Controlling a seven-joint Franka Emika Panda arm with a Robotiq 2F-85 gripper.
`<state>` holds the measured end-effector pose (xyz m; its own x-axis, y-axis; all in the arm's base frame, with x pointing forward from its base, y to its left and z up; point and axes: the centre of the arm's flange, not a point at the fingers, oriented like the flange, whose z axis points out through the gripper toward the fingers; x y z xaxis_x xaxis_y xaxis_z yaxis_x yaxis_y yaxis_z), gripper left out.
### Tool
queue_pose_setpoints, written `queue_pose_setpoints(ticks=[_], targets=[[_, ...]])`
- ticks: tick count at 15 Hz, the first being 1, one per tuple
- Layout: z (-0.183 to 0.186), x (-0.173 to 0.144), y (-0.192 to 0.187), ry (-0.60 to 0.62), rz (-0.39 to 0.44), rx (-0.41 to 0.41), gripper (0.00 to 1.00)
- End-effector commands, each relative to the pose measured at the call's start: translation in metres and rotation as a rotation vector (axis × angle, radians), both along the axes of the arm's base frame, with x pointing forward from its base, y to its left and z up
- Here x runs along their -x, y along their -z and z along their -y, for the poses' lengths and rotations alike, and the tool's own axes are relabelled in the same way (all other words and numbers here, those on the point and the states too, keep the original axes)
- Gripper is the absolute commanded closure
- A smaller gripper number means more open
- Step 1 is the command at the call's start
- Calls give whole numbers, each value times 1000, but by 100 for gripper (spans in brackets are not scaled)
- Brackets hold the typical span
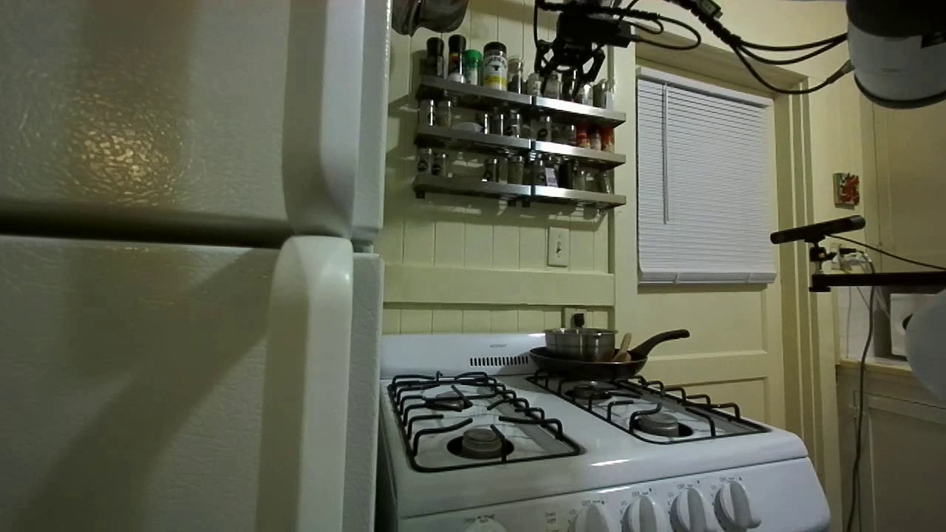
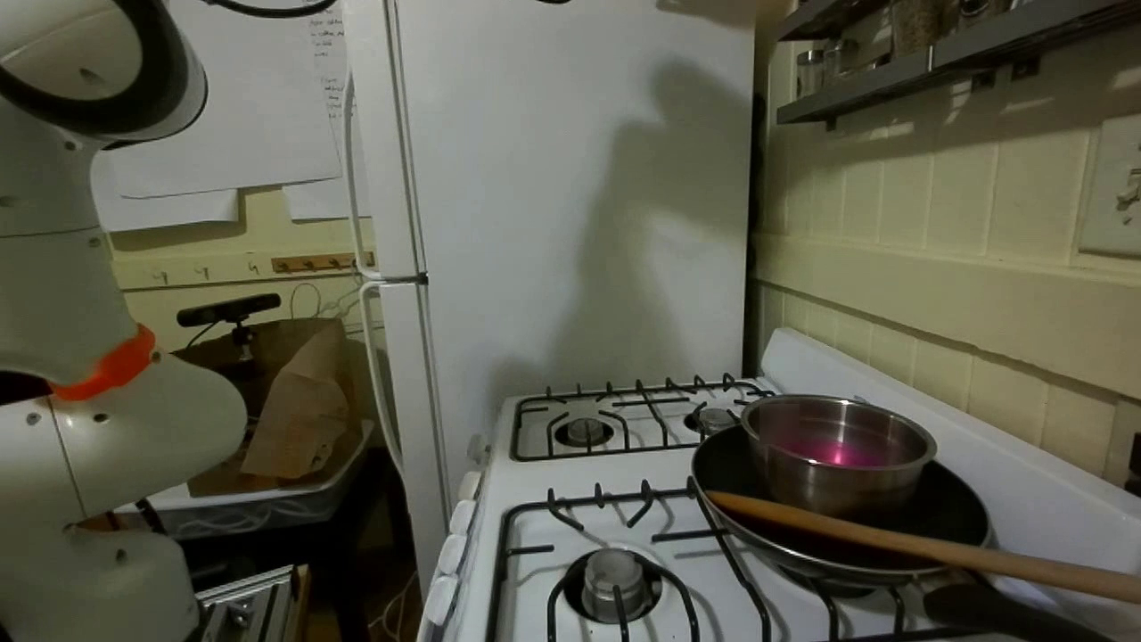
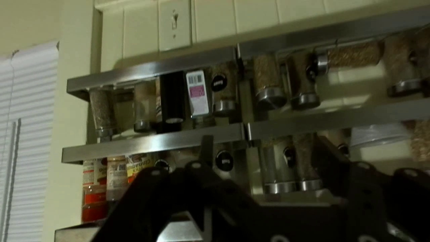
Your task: Move one of the black pepper containers located at the center of the middle row from the back to the front
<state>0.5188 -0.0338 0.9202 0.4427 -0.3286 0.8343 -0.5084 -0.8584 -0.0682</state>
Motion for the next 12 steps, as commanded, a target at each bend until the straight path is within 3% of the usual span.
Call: queue_pose_setpoints(ticks=[1,6,7,9,12], targets=[[7,70,40,-53,-167,-107,0],[10,86,74,-86,-444,-224,0],[7,37,28,-68,-364,-194,0],[9,39,34,-84,-413,-218,1],[9,40,34,-90,-417,-222,0]])
